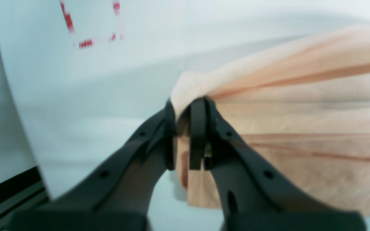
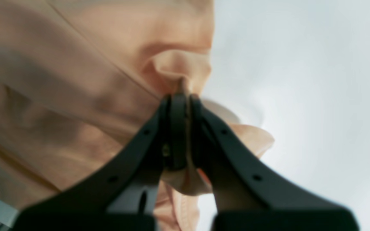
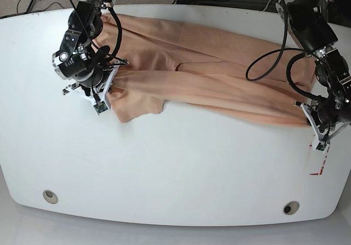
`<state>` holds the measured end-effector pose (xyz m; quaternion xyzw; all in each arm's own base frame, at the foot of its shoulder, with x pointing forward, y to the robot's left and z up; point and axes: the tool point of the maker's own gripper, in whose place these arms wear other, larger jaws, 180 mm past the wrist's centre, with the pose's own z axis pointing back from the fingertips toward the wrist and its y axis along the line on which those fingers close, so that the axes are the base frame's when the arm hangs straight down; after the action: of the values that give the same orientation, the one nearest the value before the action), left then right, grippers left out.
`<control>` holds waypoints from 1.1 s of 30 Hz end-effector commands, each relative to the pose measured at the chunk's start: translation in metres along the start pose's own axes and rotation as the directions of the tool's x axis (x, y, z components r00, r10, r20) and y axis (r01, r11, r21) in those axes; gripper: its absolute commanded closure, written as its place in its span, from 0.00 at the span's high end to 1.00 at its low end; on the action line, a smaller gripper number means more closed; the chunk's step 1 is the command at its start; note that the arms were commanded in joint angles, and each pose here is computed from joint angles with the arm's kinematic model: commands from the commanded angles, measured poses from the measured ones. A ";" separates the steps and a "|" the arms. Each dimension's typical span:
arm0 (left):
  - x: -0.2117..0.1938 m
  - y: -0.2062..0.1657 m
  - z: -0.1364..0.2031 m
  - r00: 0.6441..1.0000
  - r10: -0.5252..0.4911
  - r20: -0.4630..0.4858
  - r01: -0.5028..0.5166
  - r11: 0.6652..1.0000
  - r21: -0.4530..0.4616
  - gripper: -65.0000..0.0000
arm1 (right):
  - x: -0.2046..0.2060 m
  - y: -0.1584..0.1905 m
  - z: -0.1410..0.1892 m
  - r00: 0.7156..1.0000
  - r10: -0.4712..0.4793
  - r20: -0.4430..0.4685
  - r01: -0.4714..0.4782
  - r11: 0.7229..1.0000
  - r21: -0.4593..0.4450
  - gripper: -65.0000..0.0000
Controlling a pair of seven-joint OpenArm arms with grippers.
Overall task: Layout the t-shirt on the table in an organized manner, then fold the t-shirt properly
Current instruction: 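Lift and pull the folded shirt with both grippers to stretch it taut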
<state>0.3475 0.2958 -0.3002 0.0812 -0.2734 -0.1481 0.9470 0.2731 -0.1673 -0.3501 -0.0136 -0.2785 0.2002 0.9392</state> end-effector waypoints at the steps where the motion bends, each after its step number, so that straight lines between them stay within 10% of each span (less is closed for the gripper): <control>1: 0.011 0.015 0.019 0.998 -0.032 0.054 0.028 0.997 0.070 0.05 | 0.010 -0.005 0.004 0.999 0.005 0.035 -0.004 1.000 -0.016 0.01; 33: -0.089 0.004 0.018 0.978 -0.108 -0.176 0.121 0.991 0.063 0.05 | -0.047 0.017 0.001 0.995 -0.001 -0.098 0.004 0.999 0.033 0.01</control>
<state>0.2679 0.3192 -0.3354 0.1283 -0.1894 -0.1829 0.9561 0.2280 -0.1668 -0.3808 0.0006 -0.2204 0.2022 0.9542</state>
